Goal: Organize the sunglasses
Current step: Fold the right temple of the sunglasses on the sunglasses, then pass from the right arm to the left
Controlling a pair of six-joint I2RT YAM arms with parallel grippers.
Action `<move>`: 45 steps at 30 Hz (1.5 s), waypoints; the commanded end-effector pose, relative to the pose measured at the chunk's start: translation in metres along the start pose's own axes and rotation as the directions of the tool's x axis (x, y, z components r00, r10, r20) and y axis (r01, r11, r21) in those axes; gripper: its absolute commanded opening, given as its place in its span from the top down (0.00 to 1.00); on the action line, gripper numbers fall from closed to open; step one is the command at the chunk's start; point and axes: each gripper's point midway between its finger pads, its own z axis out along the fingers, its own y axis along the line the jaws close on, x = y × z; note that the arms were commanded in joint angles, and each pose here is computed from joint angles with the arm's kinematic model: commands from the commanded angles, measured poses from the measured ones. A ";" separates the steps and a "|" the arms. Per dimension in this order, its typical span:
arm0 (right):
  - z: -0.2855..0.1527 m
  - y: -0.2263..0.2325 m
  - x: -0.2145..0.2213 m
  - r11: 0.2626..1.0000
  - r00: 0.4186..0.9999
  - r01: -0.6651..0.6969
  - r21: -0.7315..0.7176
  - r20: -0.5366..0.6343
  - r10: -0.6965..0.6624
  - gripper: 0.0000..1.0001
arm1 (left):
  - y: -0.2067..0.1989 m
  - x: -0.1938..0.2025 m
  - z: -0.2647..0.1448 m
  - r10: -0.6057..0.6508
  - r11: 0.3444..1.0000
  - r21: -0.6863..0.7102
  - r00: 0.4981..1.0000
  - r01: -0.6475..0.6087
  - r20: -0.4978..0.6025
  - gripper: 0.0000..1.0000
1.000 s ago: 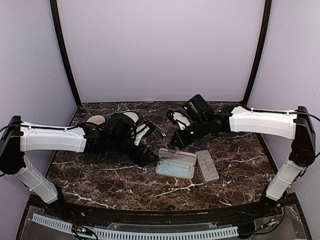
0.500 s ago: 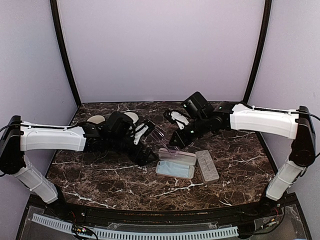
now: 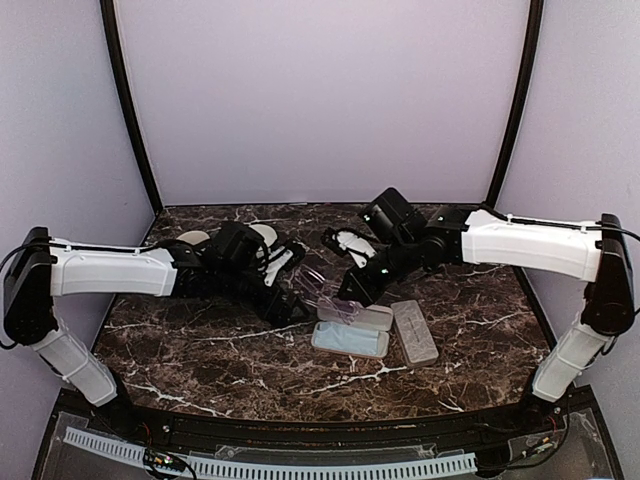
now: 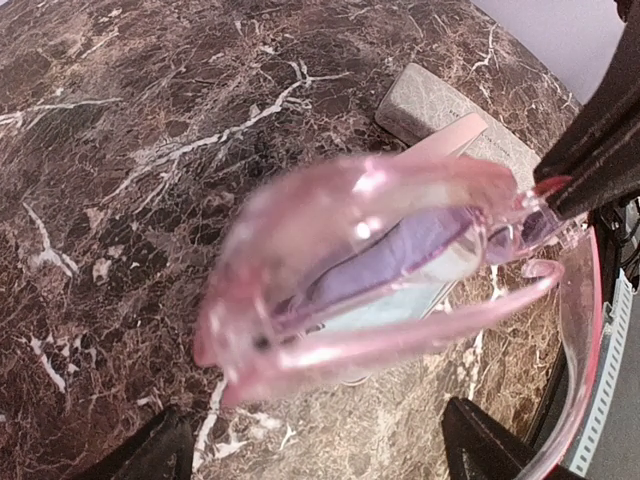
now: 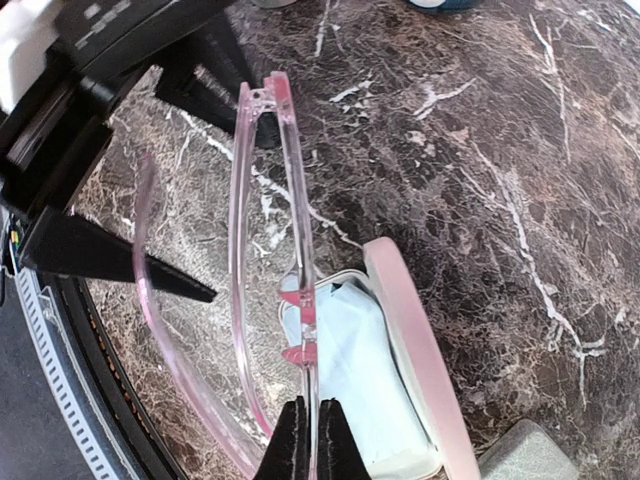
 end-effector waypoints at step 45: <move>0.011 -0.007 0.081 0.996 0.970 -0.013 -0.091 -0.244 -0.009 1.00 | -0.025 0.011 -0.049 0.051 0.984 0.154 0.968 -0.091 0.247 0.22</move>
